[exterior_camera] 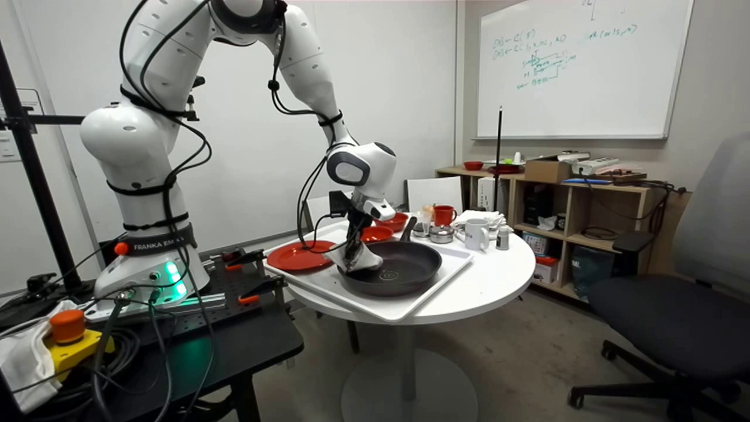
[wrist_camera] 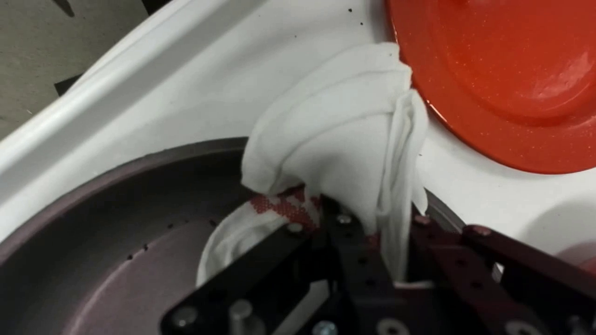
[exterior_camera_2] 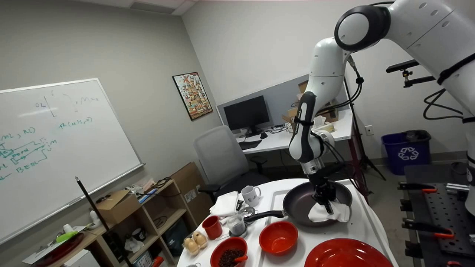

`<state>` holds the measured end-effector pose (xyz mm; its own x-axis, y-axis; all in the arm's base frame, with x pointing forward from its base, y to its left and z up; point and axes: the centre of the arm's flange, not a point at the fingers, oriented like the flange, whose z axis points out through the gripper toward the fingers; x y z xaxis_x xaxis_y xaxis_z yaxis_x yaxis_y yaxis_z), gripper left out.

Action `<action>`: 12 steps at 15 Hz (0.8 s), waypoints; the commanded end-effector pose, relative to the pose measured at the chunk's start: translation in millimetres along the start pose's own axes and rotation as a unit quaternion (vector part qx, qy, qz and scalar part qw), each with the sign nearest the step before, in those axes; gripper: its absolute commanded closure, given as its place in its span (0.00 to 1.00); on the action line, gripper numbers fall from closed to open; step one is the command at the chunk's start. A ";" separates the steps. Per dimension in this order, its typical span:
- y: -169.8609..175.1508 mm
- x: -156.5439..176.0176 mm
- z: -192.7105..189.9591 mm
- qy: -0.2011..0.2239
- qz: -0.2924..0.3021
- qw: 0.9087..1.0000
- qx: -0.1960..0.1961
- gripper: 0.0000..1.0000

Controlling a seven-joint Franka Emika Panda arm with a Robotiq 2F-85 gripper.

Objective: Pick up the white towel on the left and use it to wipe the black pan, set the towel back on the table

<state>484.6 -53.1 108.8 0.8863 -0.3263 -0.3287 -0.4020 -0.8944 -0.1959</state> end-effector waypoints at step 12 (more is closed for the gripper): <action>7.2 44.5 9.1 0.064 0.098 0.992 -0.042 0.96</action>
<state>505.2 -76.3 91.8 0.8311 -0.4739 -0.2911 -0.5233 -0.8436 -0.1206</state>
